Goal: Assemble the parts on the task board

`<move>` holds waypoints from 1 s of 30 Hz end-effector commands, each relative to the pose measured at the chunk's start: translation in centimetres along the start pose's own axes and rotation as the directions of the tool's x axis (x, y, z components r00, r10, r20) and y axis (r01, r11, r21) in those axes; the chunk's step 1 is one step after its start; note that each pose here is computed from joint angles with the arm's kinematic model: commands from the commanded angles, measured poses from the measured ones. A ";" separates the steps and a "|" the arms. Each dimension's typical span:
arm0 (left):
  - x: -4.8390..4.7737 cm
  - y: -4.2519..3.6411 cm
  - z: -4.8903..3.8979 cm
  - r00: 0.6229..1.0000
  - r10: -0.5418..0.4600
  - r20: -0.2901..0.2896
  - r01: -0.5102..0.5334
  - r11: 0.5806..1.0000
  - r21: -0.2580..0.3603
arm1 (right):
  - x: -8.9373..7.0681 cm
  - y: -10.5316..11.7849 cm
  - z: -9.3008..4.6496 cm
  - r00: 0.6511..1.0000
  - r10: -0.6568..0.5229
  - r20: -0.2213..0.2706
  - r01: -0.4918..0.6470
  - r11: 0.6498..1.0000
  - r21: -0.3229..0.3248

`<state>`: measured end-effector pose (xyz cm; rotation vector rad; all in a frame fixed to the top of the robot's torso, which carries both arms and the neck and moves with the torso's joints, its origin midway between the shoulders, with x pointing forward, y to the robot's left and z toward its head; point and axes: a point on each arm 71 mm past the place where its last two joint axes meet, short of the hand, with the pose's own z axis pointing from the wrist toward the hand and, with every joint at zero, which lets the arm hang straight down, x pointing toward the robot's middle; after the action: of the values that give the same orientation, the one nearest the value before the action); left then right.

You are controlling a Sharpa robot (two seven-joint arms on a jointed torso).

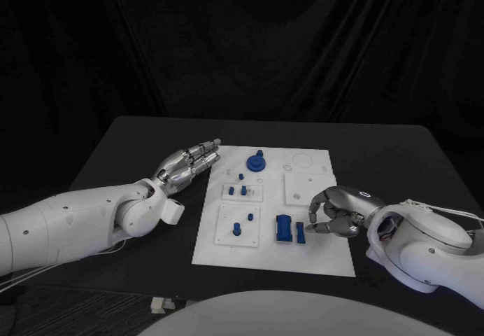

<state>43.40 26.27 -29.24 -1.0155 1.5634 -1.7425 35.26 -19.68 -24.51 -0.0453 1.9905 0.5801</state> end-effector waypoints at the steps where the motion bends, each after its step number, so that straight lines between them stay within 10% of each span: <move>1: 0.18 -0.18 0.03 1.000 -0.013 -0.008 0.013 0.999 0.030 | 0.3 0.2 0.1 0.997 -0.067 0.030 0.068 0.997 -0.028; 30: 0.21 0.02 -0.06 1.000 -0.019 -0.012 0.019 0.999 0.027 | 2.3 0.3 1.4 0.996 -0.082 -0.020 0.082 0.997 -0.009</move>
<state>43.29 26.22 -29.44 -1.0197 1.5678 -1.7463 35.29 -18.28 -26.65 -0.1329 1.9871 0.5616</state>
